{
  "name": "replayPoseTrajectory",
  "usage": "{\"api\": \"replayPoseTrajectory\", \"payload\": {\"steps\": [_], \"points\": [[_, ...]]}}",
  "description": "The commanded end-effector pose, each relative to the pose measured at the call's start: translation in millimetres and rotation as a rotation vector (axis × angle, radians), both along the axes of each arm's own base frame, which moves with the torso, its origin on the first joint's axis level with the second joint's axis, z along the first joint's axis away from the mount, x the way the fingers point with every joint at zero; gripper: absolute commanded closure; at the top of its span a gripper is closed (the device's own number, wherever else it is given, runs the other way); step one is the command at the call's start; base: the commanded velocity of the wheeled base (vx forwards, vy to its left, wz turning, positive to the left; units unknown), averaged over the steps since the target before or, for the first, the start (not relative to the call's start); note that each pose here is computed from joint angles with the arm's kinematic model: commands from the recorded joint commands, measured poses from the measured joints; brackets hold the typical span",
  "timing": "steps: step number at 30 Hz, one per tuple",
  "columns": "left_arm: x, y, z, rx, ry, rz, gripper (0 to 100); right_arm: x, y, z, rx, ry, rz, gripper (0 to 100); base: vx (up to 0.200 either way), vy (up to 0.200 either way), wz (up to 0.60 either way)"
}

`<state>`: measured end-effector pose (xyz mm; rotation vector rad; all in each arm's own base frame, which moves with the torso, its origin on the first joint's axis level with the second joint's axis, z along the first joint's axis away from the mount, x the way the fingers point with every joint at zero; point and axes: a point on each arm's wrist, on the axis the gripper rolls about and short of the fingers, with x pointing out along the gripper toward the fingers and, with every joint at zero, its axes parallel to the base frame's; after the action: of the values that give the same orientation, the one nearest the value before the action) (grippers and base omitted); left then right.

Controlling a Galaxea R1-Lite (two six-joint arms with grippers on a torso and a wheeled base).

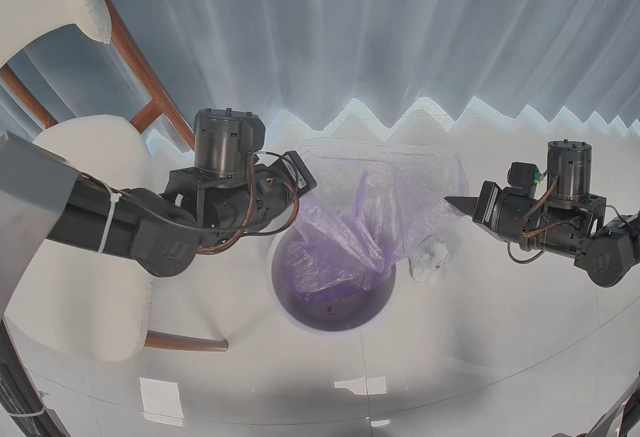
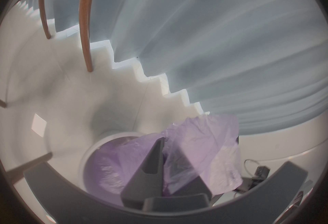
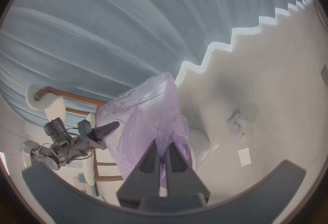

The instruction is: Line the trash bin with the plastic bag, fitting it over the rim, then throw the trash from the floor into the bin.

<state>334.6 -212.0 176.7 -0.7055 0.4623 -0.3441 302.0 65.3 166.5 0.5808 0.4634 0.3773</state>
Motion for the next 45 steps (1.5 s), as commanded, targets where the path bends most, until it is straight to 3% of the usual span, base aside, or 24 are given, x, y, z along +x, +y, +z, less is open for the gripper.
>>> {"api": "replayPoseTrajectory", "payload": {"steps": [1, 2, 6, 8, 11, 15, 20, 28, 37, 45], "points": [[-5, 18, 18, 0.050, -0.005, -0.023, 100, -16, -6, 11, 0.049, -0.008, 0.027, 100, 0.000, 0.000, 0.00], [-15, 22, 19, 0.125, 0.029, -0.080, 100, -20, -9, 5, 0.058, 0.019, 0.044, 100, 0.000, 0.000, 0.00], [-25, 24, 18, 0.177, 0.074, -0.161, 100, -23, -9, -6, 0.055, 0.058, 0.064, 100, 0.000, 0.000, 0.00], [-26, 24, 10, 0.255, 0.091, -0.194, 100, -19, -9, -16, 0.034, 0.084, 0.071, 100, 0.000, 0.000, 0.00], [-27, 26, -8, 0.394, 0.102, -0.233, 100, -8, -13, -38, -0.103, 0.080, 0.071, 100, 0.000, 0.000, 0.00], [-30, 29, -23, 0.461, 0.127, -0.253, 100, 1, -18, -52, -0.204, 0.059, 0.079, 100, 0.000, 0.000, 0.00], [-32, 31, -45, 0.493, 0.194, -0.261, 100, 4, -13, -52, -0.194, 0.026, 0.090, 100, 0.000, 0.000, 0.00], [-22, 27, -66, 0.516, 0.243, -0.250, 100, 9, 1, -64, -0.135, 0.076, 0.104, 100, 0.000, 0.000, 0.00], [-6, 25, -59, 0.481, 0.219, -0.214, 100, 29, 2, -76, -0.112, 0.017, 0.083, 100, 0.000, 0.000, 0.00], [13, 24, -47, 0.429, 0.187, -0.166, 100, 77, -1, -73, -0.065, -0.040, 0.016, 100, 0.000, 0.000, 0.00]]}}
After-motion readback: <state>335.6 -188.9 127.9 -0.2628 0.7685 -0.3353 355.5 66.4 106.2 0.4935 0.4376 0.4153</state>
